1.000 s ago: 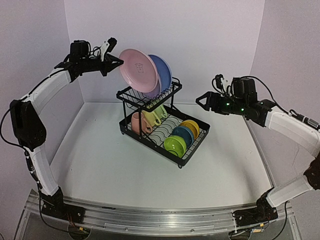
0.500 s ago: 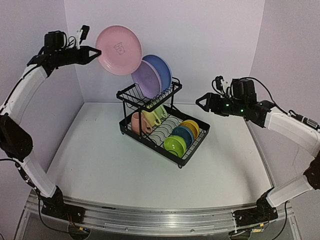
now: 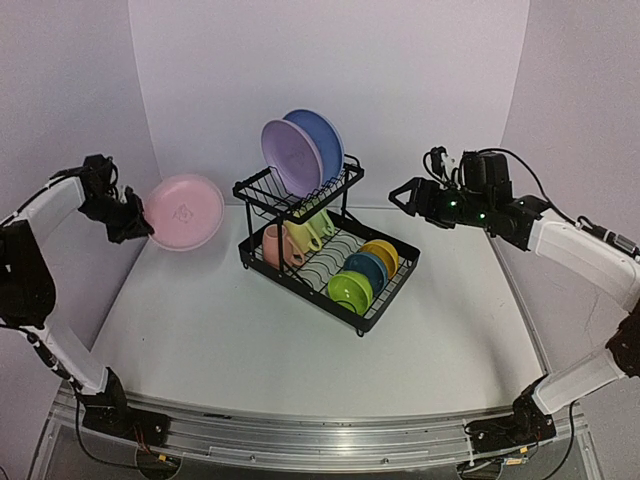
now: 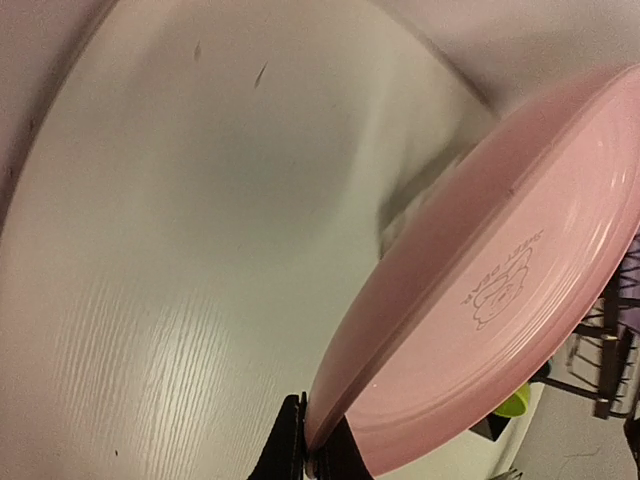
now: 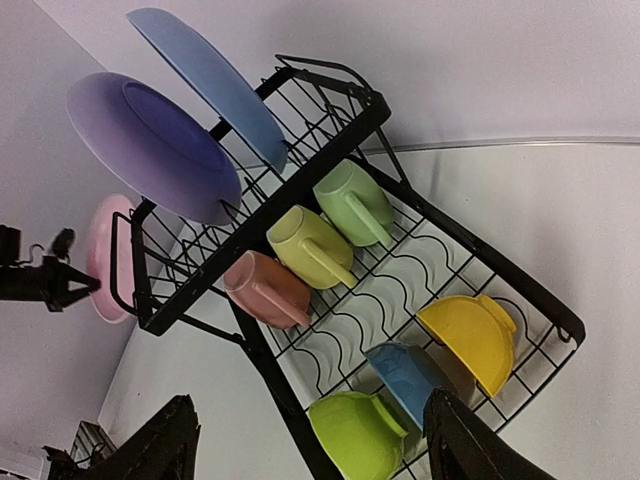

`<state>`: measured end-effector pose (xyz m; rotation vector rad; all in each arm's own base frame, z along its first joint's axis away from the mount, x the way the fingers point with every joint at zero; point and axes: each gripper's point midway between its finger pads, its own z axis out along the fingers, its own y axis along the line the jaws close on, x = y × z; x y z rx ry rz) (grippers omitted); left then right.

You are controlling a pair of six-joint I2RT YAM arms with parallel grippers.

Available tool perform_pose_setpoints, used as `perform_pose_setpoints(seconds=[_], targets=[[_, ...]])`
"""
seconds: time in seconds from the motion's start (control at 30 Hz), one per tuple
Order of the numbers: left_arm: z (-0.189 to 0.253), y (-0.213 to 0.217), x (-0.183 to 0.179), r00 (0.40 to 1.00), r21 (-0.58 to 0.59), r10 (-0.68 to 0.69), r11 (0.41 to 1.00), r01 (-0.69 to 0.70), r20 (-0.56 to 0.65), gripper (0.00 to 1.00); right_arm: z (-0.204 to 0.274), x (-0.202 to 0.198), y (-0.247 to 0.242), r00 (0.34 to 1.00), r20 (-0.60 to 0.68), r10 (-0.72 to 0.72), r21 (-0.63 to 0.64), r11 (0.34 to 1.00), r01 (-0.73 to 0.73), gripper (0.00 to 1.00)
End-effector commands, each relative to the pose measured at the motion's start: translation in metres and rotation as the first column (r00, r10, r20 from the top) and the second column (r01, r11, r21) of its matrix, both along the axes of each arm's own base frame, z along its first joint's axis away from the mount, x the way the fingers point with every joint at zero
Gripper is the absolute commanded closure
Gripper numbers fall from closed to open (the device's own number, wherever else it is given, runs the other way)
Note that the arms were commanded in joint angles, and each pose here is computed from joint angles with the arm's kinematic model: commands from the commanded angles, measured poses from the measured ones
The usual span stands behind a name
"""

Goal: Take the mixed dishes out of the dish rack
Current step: Place the plate at the center of the board.

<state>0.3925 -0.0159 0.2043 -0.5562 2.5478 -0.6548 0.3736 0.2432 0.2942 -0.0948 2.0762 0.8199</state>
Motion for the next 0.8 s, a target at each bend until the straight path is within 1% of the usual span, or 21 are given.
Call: perform_pose_setpoints(seconds=[0.0,0.2,0.33,0.43,0.53,0.73,0.77], targets=[[-0.049,0.0,-0.008,0.99,-0.029,0.038,0.999,-0.042,-0.14,1.0,0.025,0.001,0.014,0.998,0.051,0.024,0.029,0.999,-0.025,0.25],[-0.122,0.009,-0.023,0.95,-0.026,0.056,0.997,-0.067,-0.308,1.0,0.034,-0.006,0.039,0.994,0.067,0.081,0.033,0.996,-0.084,0.26],[-0.158,0.019,-0.04,0.92,0.02,0.056,0.998,-0.053,-0.388,1.0,0.044,-0.011,0.054,0.989,0.097,0.11,0.028,0.993,-0.113,0.26],[-0.18,0.019,-0.059,0.896,0.017,0.047,0.999,-0.044,-0.441,1.0,0.055,-0.015,0.064,0.983,0.129,0.128,0.021,0.991,-0.131,0.26],[-0.191,0.018,-0.067,0.89,0.012,0.045,0.999,-0.044,-0.455,1.0,0.066,-0.018,0.072,0.978,0.16,0.131,0.015,0.991,-0.135,0.26],[-0.196,0.02,-0.061,0.9,-0.004,0.045,0.999,-0.052,-0.435,0.99,0.086,-0.017,0.096,0.96,0.248,0.129,-0.041,0.992,-0.122,0.27],[-0.194,0.021,-0.061,0.9,-0.003,0.049,0.998,-0.056,-0.433,0.91,0.084,-0.015,0.101,0.958,0.256,0.13,-0.057,0.991,-0.12,0.27]])
